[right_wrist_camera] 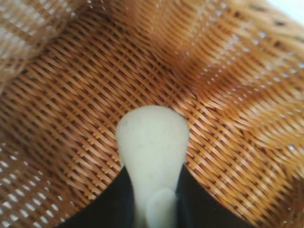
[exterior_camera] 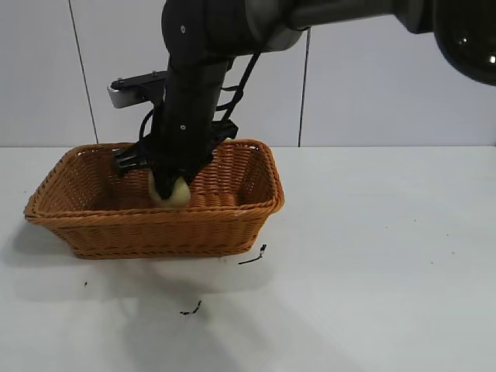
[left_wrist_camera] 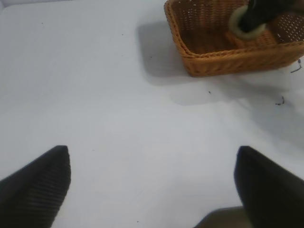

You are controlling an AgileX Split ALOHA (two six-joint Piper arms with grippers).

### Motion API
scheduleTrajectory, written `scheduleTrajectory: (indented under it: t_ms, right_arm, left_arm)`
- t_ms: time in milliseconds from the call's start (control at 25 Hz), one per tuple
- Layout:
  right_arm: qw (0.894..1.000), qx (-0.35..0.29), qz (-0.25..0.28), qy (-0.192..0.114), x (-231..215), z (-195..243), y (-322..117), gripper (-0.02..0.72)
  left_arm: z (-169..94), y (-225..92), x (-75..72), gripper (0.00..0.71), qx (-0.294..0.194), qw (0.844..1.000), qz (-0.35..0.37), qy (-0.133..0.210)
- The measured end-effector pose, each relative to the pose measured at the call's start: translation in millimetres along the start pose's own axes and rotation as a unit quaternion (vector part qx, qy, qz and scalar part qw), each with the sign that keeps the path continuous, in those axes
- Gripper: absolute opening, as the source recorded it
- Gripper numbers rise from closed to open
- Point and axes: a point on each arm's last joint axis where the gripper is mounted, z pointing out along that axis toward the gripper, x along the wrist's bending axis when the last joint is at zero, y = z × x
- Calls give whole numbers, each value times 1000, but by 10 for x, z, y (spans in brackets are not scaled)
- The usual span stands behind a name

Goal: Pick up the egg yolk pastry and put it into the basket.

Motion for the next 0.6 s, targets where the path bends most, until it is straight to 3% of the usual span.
scheduleTrajectory:
  t_ms: [280,600]
  right_arm:
    - [999,-39,33,-13,-301,-514,161,684]
    - [986,-18,148,-75,-1634,-775,-63,683]
  left_arm:
    - [0,0,0,696,0,1000,0,0]
    - [0,0,0,696,0,1000,0,0]
